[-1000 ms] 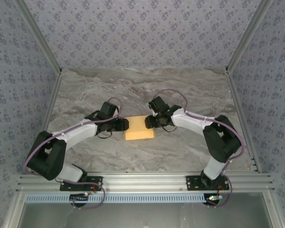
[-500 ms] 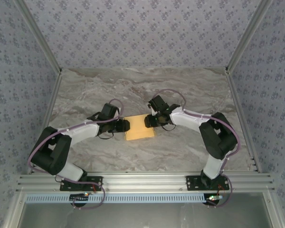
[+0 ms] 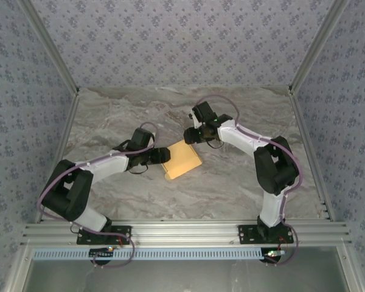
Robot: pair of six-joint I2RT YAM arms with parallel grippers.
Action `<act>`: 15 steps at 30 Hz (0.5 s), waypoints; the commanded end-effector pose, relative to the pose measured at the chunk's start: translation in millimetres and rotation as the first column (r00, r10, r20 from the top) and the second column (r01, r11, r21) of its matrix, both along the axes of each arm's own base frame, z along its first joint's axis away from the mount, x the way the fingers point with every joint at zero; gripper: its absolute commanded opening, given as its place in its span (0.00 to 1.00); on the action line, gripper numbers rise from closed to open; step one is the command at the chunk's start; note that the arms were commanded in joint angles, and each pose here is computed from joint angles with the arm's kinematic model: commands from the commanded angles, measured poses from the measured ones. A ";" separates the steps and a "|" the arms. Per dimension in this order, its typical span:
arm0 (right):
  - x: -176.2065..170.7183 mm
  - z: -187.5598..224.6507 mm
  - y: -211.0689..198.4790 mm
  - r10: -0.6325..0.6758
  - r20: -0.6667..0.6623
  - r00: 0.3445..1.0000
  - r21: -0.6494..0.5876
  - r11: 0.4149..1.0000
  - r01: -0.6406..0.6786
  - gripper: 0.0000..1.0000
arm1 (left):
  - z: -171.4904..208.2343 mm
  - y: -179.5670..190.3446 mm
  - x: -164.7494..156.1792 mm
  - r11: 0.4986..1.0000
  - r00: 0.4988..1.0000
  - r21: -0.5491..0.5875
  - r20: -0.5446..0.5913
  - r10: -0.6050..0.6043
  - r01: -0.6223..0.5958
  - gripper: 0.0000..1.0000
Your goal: Fold the paper box
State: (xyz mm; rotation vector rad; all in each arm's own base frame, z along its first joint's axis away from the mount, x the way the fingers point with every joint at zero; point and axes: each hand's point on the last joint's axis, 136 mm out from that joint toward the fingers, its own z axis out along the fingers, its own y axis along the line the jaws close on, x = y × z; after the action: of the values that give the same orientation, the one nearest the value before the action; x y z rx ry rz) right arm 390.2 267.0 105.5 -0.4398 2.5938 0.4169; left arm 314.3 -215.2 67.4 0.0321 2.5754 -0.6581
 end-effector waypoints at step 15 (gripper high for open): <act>-123.0 3.0 -16.7 0.189 -0.137 0.972 0.128 0.977 -0.172 0.59 | 17.2 -33.7 45.3 0.967 0.967 0.012 -0.003 -0.255 0.255 0.73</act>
State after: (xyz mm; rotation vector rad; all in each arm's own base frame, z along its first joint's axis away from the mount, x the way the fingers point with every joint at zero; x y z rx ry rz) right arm 298.7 240.5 118.0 -0.5766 2.6080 0.5579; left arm 369.3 -236.6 95.5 0.2438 2.5338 -0.6602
